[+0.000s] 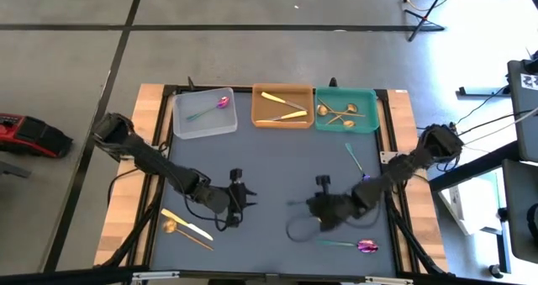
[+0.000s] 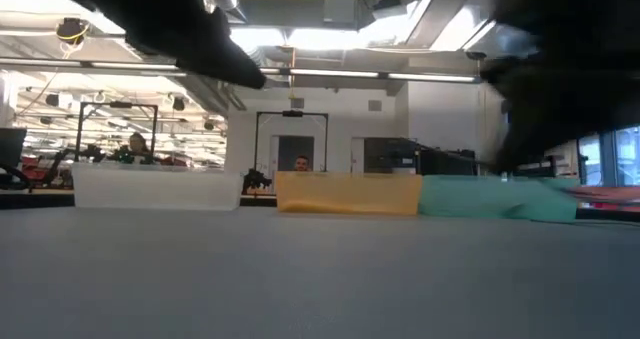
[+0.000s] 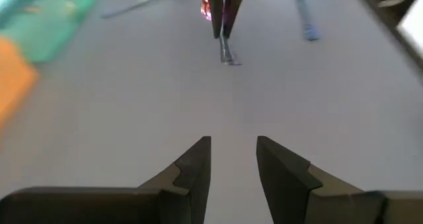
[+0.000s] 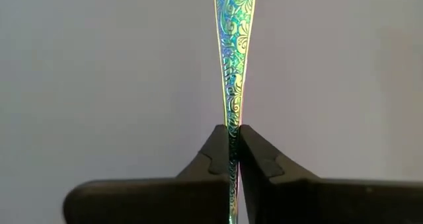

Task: Sort silverware by color (type)
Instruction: Put the iridescent blue spoon into the transparent bin

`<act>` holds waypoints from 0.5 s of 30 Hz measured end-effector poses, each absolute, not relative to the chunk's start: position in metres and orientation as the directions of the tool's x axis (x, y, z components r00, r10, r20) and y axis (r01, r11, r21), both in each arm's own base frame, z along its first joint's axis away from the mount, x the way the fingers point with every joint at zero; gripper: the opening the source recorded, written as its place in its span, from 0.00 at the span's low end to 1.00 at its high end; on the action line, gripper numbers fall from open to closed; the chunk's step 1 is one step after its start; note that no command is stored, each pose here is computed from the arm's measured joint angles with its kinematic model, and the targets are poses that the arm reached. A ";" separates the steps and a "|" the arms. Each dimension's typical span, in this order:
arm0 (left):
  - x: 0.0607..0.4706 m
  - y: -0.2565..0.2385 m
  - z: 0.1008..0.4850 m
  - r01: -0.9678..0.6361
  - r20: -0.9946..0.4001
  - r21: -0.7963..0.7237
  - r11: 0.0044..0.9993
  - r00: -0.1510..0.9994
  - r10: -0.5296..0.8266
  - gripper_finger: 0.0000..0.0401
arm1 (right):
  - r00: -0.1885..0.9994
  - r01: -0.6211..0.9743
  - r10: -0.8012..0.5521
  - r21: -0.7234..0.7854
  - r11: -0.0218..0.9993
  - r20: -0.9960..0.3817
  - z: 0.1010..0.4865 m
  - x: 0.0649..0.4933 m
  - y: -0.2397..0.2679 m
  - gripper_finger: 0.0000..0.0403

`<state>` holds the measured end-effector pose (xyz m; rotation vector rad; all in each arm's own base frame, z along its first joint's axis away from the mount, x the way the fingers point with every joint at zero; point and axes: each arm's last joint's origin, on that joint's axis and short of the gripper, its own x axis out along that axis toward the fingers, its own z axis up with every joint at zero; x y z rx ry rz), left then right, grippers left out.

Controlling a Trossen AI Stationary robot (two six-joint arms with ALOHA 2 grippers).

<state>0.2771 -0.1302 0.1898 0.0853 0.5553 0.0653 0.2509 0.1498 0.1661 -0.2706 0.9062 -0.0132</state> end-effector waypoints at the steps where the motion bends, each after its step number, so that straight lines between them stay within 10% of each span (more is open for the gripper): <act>1: 0.275 -0.127 0.193 -0.058 -0.521 0.125 0.990 0.846 0.115 0.29 | 0.633 -0.097 -0.137 -0.254 0.962 -0.762 0.168 0.258 0.142 0.01; 15: 0.261 -0.083 0.189 -0.316 -0.591 0.341 0.885 0.660 0.464 0.29 | 0.813 -0.134 0.008 -0.173 0.976 -0.583 0.152 0.344 0.018 0.01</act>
